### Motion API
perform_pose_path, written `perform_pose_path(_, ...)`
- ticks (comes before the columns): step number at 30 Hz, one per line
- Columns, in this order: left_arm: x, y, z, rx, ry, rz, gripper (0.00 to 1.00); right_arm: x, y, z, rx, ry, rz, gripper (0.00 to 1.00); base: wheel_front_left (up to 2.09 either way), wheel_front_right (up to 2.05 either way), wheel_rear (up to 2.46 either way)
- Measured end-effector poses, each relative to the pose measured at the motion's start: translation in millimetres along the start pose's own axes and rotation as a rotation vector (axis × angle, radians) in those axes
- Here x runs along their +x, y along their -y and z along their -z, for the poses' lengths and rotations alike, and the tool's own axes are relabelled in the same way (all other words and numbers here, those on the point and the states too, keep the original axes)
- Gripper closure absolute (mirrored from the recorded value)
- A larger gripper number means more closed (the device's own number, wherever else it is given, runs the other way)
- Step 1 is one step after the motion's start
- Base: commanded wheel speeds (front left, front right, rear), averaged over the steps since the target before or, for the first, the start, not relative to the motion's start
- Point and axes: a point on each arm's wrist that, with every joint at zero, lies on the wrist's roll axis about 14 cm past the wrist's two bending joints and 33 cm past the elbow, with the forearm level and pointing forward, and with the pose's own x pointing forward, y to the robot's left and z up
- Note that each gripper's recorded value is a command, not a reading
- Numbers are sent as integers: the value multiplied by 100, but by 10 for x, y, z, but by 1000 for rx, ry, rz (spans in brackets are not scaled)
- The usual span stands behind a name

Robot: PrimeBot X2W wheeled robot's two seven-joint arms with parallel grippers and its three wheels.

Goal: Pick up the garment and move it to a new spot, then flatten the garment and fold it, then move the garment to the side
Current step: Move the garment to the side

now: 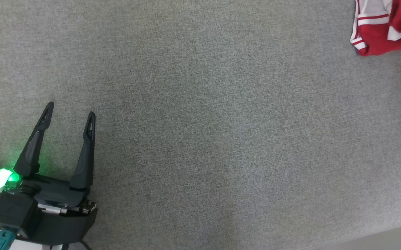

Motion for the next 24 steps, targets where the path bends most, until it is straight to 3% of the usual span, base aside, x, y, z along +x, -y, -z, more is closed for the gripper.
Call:
perform_pose_path(1, 0, 0, 10, -1, -2, 0, 0, 12, 7, 7, -2, -5, 3, 10, 0, 0, 0)
perform_pose_path(2, -1, -2, 18, -2, -3, 0, 0, 23, 10, 29, -12, -17, 5, 10, 0, 0, 0)
perform_pose_path(3, -2, -5, 21, -2, -4, -2, 0, 30, 5, 38, -15, -20, 6, 0, 0, 0, 0)
perform_pose_path(7, -18, -27, 3, -2, -4, -20, 0, 24, 54, -114, 5, 39, 21, 0, 0, 0, 0)
perform_pose_path(14, -119, -81, -92, -13, -4, -70, 0, -150, 58, -657, 100, 267, 20, 0, 0, 0, 0)
perform_pose_path(24, -436, -187, -380, -10, 14, -176, 0, -664, -269, -1286, 336, 579, -54, 0, 0, 0, 0)
